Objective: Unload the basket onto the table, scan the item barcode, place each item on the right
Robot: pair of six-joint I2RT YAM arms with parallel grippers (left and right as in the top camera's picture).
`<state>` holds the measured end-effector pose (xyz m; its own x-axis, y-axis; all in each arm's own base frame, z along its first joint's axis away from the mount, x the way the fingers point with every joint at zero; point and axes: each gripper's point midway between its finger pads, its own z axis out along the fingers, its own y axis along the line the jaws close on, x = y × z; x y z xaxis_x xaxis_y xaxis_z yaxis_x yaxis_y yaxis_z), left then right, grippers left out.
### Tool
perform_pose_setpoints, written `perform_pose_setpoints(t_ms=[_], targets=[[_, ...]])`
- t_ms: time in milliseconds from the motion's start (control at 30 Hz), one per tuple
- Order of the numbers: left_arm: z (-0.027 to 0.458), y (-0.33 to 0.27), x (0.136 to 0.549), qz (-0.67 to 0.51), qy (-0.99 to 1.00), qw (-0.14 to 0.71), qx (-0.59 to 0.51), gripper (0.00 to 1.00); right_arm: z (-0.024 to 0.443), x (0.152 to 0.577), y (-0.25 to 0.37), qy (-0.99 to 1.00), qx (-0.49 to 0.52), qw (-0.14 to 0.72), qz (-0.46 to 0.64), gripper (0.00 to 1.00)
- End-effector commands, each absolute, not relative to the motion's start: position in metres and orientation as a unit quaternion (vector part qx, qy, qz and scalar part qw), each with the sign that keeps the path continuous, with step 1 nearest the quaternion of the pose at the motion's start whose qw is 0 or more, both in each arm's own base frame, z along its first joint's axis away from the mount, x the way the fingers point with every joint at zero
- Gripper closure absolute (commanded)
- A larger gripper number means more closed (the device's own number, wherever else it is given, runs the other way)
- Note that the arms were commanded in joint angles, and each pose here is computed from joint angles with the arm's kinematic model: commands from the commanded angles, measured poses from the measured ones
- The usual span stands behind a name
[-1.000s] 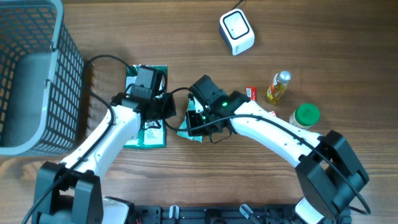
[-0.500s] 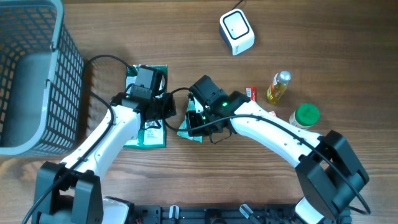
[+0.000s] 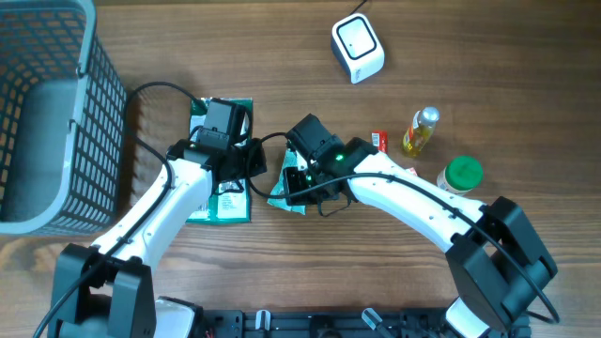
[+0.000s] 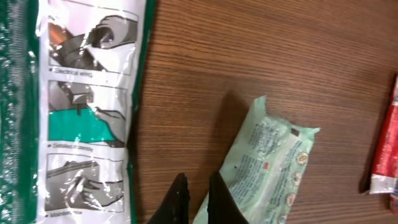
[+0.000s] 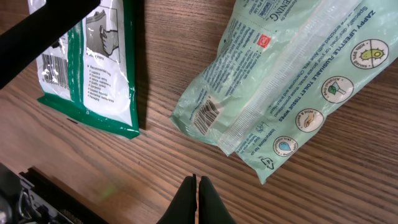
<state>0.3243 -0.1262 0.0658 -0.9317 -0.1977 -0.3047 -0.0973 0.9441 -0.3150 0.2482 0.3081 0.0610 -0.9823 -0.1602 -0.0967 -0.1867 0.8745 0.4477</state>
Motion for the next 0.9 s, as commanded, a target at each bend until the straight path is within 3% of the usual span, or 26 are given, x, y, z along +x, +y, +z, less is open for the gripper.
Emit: perform_pose_setpoints(t_ms=[0, 100, 233, 400, 867], targets=[[0.070, -0.139, 0.328, -0.189, 0.965, 0.165, -0.072, 0.96, 0.055, 0.250, 0.291, 0.973, -0.070, 0.013, 0.221, 0.96], [0.075, -0.149, 0.329, -0.216, 0.960, 0.165, -0.064, 0.96, 0.055, 0.256, 0.274, 0.971, -0.069, -0.004, 0.229, 0.96], [0.081, -0.163, 0.337, -0.256, 0.949, 0.176, -0.050, 0.96, 0.078, 0.257, 0.282, 0.934, -0.099, -0.036, 0.342, 0.96], [0.078, -0.185, 0.345, -0.312, 0.935, 0.168, -0.027, 0.96, 0.081, 0.259, 0.285, 0.930, -0.095, -0.036, 0.353, 0.96], [0.031, -0.206, 0.348, -0.358, 0.926, 0.120, -0.005, 0.96, 0.034, 0.248, 0.287, 0.921, -0.048, -0.017, 0.387, 0.96]])
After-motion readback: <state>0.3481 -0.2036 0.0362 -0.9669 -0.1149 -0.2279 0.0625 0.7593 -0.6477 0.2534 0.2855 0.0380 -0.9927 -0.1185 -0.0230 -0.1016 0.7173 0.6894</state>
